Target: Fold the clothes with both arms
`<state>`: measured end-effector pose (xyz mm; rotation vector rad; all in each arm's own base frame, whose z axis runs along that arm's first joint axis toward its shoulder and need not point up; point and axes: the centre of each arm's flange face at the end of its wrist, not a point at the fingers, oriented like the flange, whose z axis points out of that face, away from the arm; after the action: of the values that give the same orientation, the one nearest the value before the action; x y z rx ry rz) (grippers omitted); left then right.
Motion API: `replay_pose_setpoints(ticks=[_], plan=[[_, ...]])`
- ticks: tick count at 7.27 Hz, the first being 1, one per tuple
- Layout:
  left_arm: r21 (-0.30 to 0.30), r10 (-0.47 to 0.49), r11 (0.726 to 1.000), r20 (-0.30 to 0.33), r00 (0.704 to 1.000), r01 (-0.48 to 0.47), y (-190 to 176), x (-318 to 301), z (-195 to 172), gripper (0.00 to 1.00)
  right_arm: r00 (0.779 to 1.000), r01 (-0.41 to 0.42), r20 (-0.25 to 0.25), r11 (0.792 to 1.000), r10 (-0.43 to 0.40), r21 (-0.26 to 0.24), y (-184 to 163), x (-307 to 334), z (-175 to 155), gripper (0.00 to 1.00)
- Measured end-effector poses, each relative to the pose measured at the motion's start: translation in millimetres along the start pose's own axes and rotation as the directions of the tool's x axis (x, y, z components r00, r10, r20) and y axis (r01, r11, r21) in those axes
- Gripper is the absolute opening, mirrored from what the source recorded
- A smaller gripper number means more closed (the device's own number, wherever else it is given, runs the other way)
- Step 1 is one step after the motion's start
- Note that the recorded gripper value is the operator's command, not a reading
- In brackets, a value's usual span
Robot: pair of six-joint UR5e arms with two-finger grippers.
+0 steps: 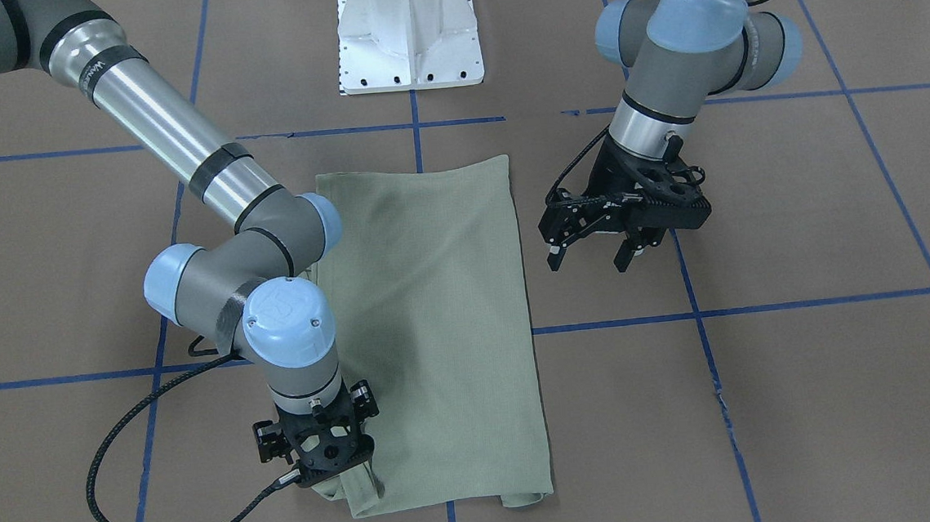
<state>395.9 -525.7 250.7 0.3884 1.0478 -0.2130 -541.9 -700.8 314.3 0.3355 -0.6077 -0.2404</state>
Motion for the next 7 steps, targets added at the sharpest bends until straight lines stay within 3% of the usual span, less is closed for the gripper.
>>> replay_pose_setpoints(ticks=[4,7], plan=[[0.0,0.0,1.0,-0.003,1.0,0.0,-0.6,1.9,-0.5,1.0,1.0,0.015,-0.023,1.0,-0.016,-0.004,-5.7,45.4,1.8,1.0],[-0.002,-0.002,1.0,-0.007,1.0,0.002,0.5,4.0,-0.8,1.0,0.999,0.016,0.029,1.0,-0.016,0.006,-10.8,37.8,-22.4,1.0]])
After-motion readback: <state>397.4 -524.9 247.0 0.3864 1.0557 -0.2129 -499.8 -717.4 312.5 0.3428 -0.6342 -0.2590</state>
